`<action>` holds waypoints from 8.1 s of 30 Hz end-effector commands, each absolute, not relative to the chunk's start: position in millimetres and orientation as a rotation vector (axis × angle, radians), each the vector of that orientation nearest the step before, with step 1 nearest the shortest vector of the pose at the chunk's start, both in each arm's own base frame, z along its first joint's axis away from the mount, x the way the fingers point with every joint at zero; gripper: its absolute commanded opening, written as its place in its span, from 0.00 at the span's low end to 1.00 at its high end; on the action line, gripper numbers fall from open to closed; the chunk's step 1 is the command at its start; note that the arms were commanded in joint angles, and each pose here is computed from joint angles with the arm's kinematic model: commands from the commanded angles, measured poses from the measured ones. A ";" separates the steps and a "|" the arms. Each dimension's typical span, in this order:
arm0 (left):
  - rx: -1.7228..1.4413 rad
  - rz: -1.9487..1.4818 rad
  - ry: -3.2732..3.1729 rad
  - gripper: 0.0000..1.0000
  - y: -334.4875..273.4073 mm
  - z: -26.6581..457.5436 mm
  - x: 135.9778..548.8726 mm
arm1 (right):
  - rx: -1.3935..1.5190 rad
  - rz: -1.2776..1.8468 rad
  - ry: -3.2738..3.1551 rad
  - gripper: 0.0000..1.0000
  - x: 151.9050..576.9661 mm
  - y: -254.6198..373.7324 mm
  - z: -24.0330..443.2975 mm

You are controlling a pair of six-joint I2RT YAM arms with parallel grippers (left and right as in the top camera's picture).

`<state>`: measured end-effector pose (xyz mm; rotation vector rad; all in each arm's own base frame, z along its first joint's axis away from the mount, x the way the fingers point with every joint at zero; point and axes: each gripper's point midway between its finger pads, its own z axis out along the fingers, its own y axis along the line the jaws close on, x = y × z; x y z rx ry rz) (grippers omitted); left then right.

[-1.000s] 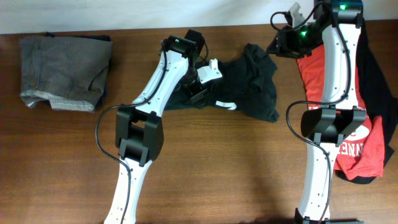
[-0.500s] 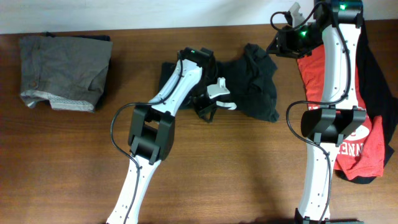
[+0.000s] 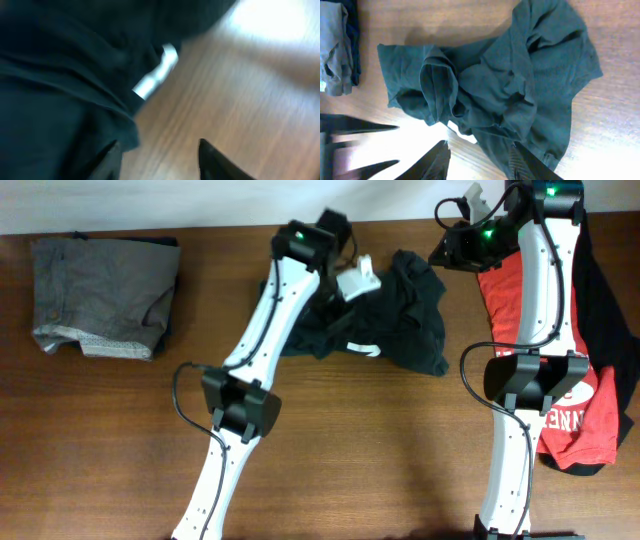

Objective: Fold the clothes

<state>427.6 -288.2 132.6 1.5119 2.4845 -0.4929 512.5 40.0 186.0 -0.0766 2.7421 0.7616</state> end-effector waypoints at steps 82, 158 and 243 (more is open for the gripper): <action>0.691 -0.214 2.577 0.74 -119.2 199.5 526.7 | -0.387 0.557 2.980 0.68 485.3 181.6 107.0; 0.694 -0.206 2.620 0.85 -115.9 194.9 518.2 | -0.143 0.333 3.252 0.04 449.3 146.4 70.7; 0.698 -0.201 2.672 0.96 -114.4 174.8 519.6 | 0.082 0.938 2.958 0.33 502.2 49.8 -7.2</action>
